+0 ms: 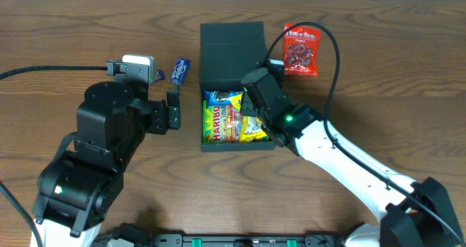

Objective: Pack container
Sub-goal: 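Move the yellow bag into the box beside the Haribo bag, then press the yellow bag down into the box and release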

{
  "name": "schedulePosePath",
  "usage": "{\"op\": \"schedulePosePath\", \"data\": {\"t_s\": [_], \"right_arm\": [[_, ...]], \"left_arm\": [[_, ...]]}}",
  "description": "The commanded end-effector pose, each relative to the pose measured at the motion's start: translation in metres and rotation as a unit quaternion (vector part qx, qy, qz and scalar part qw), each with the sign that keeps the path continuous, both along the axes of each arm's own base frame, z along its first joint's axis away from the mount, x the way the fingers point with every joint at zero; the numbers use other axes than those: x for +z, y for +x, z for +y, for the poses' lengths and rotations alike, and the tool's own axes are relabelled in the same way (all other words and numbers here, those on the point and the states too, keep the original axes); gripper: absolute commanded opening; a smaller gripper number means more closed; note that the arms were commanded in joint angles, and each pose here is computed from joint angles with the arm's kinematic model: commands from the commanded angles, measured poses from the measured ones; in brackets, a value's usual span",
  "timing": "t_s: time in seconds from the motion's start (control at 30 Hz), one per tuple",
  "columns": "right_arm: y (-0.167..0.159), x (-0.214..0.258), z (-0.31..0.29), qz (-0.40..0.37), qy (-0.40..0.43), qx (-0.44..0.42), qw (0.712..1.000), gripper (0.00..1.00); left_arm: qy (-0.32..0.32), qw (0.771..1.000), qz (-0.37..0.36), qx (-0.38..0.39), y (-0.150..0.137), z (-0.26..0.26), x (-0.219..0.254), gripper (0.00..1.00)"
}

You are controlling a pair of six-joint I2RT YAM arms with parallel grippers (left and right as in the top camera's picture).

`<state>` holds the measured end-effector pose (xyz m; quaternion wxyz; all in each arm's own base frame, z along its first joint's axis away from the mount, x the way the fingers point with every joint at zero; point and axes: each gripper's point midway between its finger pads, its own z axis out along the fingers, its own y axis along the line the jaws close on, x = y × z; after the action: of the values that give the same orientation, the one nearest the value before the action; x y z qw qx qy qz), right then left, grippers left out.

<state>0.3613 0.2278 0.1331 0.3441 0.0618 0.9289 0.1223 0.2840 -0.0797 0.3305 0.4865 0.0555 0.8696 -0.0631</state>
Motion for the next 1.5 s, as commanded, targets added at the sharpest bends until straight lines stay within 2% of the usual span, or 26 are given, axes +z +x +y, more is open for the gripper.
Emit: {"op": "schedulePosePath", "data": {"t_s": [0.0, 0.3, 0.4, 0.6, 0.8, 0.93, 1.13, 1.33, 1.47], "right_arm": [[0.001, -0.003, 0.001, -0.002, -0.015, 0.007, 1.000, 0.01], [-0.005, -0.086, -0.003, 0.085, -0.074, 0.010, 0.994, 0.01], [-0.009, -0.099, -0.006, 0.102, -0.086, 0.009, 0.991, 0.01], [-0.009, -0.096, 0.000, 0.104, -0.072, 0.017, 0.992, 0.01], [-0.007, -0.046, 0.003, 0.059, -0.048, 0.034, 0.997, 0.01], [-0.023, -0.026, -0.010, 0.066, -0.057, 0.039, 0.995, 0.01], [-0.055, -0.054, -0.018, 0.153, -0.080, 0.059, 0.983, 0.01], [-0.064, -0.089, -0.019, 0.203, -0.101, 0.063, 0.972, 0.01], [-0.075, -0.101, -0.005, 0.238, -0.070, 0.087, 0.965, 0.01]], "left_arm": [[-0.006, 1.000, -0.006, 0.008, -0.001, 0.003, 0.006, 0.95], [-0.006, 1.000, -0.006, 0.008, -0.001, 0.003, 0.006, 0.95], [-0.006, 1.000, -0.006, 0.008, -0.001, 0.003, 0.006, 0.95], [-0.006, 1.000, -0.006, 0.008, -0.001, 0.003, 0.006, 0.95], [-0.006, 1.000, -0.006, 0.008, -0.001, 0.003, 0.006, 0.95], [-0.006, 1.000, -0.006, 0.008, -0.001, 0.003, 0.006, 0.95], [-0.006, 1.000, -0.006, 0.008, -0.001, 0.003, 0.006, 0.95], [-0.007, 1.000, -0.006, 0.008, -0.001, 0.003, 0.006, 0.95], [-0.006, 1.000, -0.006, 0.008, -0.001, 0.003, 0.006, 0.95]]}}
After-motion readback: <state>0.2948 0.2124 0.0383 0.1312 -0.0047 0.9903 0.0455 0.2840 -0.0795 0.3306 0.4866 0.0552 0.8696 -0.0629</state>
